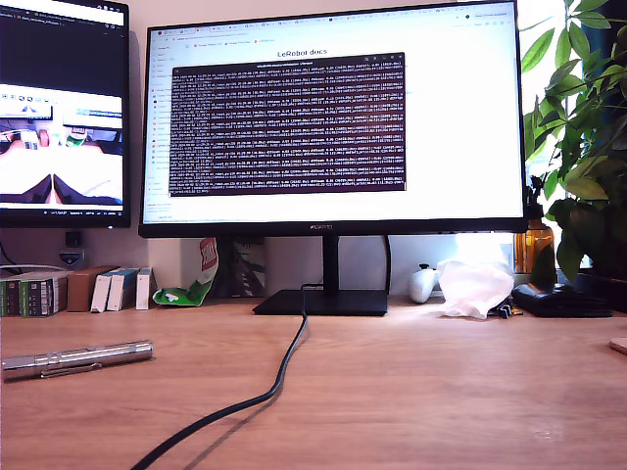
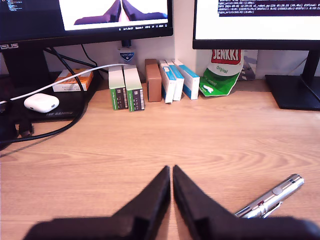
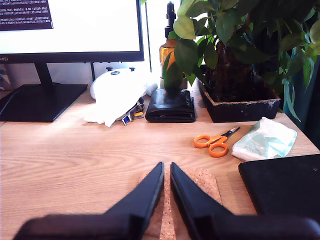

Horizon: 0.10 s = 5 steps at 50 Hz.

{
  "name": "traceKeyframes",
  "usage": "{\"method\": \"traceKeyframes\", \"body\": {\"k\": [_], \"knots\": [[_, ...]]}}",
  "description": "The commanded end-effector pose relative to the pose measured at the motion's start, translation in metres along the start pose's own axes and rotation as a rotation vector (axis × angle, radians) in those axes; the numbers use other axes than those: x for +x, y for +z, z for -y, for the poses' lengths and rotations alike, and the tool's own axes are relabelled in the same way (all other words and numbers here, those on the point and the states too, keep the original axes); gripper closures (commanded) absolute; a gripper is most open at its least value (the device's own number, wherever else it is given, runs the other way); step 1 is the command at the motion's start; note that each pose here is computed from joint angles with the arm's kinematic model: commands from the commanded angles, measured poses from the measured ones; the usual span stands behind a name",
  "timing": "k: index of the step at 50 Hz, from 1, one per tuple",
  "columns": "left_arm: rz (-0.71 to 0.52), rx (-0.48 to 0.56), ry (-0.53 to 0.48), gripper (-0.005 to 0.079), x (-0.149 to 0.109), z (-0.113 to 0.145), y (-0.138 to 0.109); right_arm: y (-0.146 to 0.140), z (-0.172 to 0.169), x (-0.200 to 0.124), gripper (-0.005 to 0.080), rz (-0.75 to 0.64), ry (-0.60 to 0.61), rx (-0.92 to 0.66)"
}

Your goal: Pick the metallic laser pointer with your right arm, pass it to your left arm, then place it down to the left side of the table

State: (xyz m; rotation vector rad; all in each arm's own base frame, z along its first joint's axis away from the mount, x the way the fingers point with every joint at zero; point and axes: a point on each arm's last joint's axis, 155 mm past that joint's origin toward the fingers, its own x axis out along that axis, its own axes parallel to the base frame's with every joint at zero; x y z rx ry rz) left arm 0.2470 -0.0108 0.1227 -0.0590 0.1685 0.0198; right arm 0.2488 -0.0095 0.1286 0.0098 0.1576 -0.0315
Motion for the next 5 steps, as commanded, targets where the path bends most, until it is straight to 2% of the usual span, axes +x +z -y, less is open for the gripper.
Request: {"method": "traceKeyframes", "body": {"k": [1,5], "knots": [[-0.037,0.006,0.002,0.0755,0.0026,-0.0005,-0.0173,-0.0021,-0.0011,0.0008,0.0762,0.003,0.004,0.006],[-0.037,0.006,0.002,0.0755,0.0026,-0.0005,-0.0173,-0.0021,-0.0011,0.0008,0.0762,0.003,0.004,0.006]]}}
